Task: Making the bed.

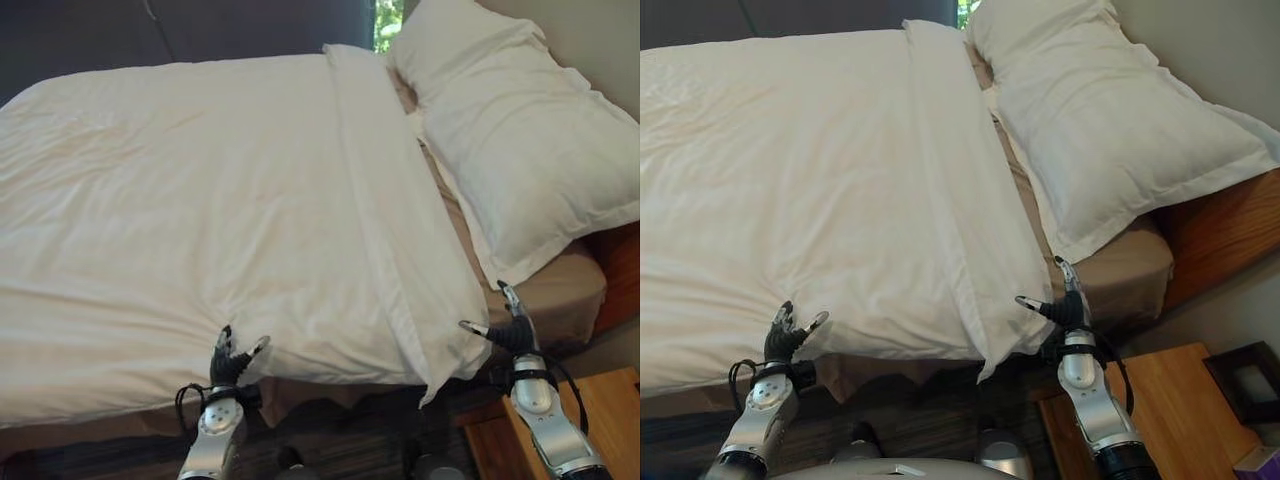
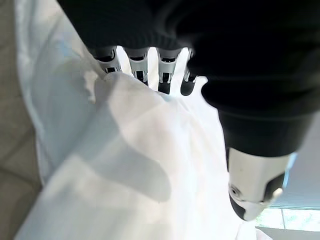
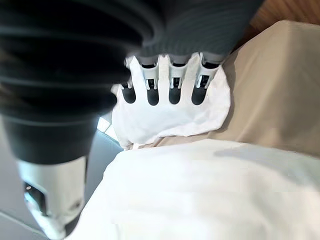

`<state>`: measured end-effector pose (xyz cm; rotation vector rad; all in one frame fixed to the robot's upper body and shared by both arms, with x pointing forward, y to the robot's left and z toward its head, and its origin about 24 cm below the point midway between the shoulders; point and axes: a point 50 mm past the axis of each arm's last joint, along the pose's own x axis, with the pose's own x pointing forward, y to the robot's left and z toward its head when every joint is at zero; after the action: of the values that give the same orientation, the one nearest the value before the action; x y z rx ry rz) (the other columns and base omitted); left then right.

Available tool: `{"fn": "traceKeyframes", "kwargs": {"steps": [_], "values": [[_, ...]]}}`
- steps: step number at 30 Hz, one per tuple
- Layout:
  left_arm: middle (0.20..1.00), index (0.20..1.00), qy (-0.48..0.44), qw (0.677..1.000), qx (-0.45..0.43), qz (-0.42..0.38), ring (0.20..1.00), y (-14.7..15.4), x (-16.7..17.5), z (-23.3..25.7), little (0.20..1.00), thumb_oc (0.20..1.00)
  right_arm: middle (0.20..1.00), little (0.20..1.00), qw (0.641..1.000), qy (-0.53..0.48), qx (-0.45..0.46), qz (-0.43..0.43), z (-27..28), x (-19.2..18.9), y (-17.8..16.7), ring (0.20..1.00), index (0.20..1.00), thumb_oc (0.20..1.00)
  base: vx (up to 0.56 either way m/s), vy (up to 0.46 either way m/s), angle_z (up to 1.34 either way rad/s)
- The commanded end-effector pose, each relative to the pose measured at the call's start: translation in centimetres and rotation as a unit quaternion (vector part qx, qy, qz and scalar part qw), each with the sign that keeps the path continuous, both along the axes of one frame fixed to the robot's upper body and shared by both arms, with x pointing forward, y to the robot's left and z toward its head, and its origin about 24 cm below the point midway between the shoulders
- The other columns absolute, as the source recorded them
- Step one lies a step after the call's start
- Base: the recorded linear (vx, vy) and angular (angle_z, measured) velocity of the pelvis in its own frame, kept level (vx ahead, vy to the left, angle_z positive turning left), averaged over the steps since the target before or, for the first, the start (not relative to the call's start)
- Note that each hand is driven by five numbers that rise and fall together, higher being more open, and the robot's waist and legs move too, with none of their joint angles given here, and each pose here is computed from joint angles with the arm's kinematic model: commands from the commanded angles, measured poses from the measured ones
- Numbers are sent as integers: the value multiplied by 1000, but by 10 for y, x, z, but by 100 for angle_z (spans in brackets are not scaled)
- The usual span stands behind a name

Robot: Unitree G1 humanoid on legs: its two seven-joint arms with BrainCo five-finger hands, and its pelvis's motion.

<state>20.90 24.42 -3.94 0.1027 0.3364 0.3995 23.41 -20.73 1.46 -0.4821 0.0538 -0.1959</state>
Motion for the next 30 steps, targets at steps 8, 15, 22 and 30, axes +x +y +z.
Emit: {"fn": "traceKeyframes", "kwargs": {"steps": [8, 15, 22, 30], "values": [[1000, 1000, -261, 948, -56, -175, 1000, -72, 56, 106, 1000, 1000, 1000, 1000, 989, -71, 117, 59, 29, 23, 24, 1000, 1000, 1000, -235, 62, 9], [1000, 1000, -271, 932, -56, -236, 1000, -89, 57, 116, 1000, 1000, 1000, 1000, 985, -66, 138, 78, 25, 18, 41, 1000, 1000, 1000, -225, 152, 19], [1000, 1000, -181, 961, -27, -209, 1000, -68, 37, 77, 1000, 1000, 1000, 1000, 986, -28, 142, 78, 7, 6, 43, 1000, 1000, 1000, -166, 72, 23], [1000, 1000, -150, 974, -31, -165, 1000, -48, 15, 61, 1000, 1000, 1000, 1000, 986, -5, 147, 76, -2, -3, 39, 1000, 1000, 1000, 7, -18, -17]]}}
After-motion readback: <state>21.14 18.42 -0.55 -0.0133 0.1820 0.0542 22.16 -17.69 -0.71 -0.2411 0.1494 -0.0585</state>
